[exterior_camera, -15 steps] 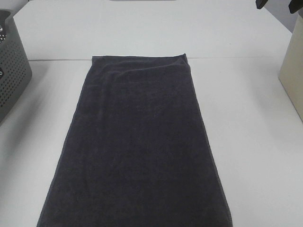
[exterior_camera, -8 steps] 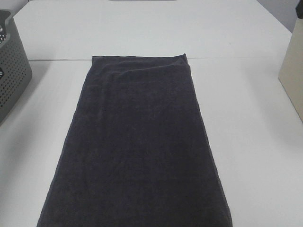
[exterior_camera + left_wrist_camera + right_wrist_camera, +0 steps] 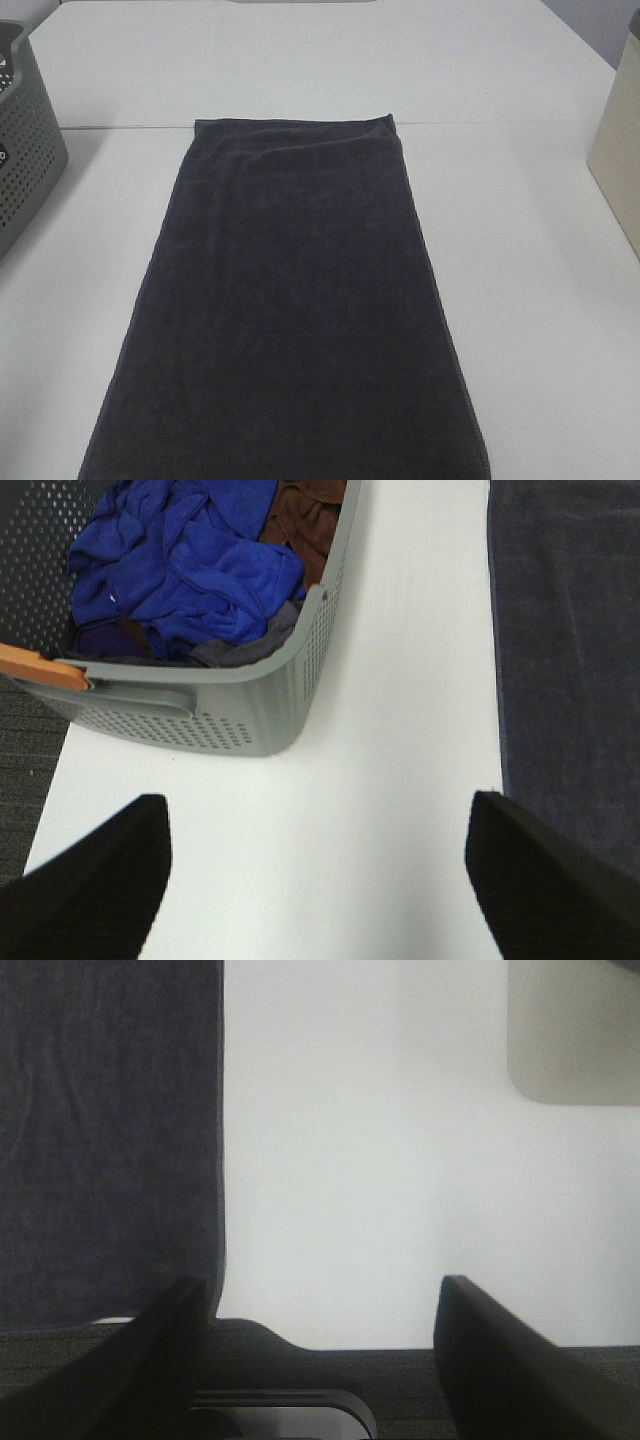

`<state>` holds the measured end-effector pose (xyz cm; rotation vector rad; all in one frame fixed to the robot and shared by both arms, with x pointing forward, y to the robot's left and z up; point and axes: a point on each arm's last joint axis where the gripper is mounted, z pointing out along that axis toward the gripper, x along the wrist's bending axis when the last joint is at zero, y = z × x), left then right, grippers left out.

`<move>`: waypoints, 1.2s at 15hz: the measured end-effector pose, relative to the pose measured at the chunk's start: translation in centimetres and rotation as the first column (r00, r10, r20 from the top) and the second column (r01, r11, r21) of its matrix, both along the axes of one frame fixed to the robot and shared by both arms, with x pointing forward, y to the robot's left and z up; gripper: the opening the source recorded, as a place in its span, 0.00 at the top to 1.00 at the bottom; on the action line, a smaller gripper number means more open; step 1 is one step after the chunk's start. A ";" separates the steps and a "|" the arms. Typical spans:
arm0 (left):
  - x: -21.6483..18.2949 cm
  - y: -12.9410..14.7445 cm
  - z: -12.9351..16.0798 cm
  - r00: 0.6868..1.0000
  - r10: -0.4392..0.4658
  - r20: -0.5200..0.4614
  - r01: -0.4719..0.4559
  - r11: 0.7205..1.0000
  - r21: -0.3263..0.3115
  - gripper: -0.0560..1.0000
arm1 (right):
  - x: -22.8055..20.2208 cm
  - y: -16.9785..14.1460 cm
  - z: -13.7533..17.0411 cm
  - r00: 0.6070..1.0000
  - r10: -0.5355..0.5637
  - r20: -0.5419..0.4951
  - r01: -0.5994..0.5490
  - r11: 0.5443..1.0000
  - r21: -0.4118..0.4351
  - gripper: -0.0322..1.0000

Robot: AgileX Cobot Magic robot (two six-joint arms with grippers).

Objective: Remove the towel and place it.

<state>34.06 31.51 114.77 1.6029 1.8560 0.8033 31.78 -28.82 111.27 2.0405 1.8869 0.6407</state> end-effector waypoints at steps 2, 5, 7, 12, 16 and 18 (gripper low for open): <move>-2.0 -0.3 -1.0 1.000 0.001 0.010 -0.001 1.000 0.005 0.23 | -2.9 -0.4 -2.0 0.999 -0.007 0.047 0.008 1.000 -0.019 0.35; -4.7 -0.8 -3.5 0.999 0.002 0.035 -0.002 1.000 0.010 0.23 | -5.7 -0.9 -4.0 0.989 0.001 0.149 0.006 0.999 -0.047 0.35; -6.2 -1.1 -5.7 0.999 0.000 0.048 0.000 1.000 0.014 0.23 | -6.7 -0.9 -5.3 0.978 0.028 0.205 -0.015 0.998 -0.064 0.35; -10.8 -1.9 -7.7 0.989 -0.006 0.150 0.001 0.999 0.035 0.23 | -8.6 -1.1 -7.9 0.940 0.040 0.340 -0.018 0.997 -0.069 0.35; -12.3 -2.3 -8.8 0.984 -0.023 0.176 0.017 0.999 0.036 0.23 | -8.8 -1.1 -7.9 0.915 0.063 0.398 -0.031 0.996 -0.088 0.35; -12.0 -2.5 -8.9 0.982 -0.045 0.185 0.041 0.999 0.022 0.23 | -8.8 -1.1 -8.1 0.918 0.075 0.391 -0.039 0.994 -0.099 0.35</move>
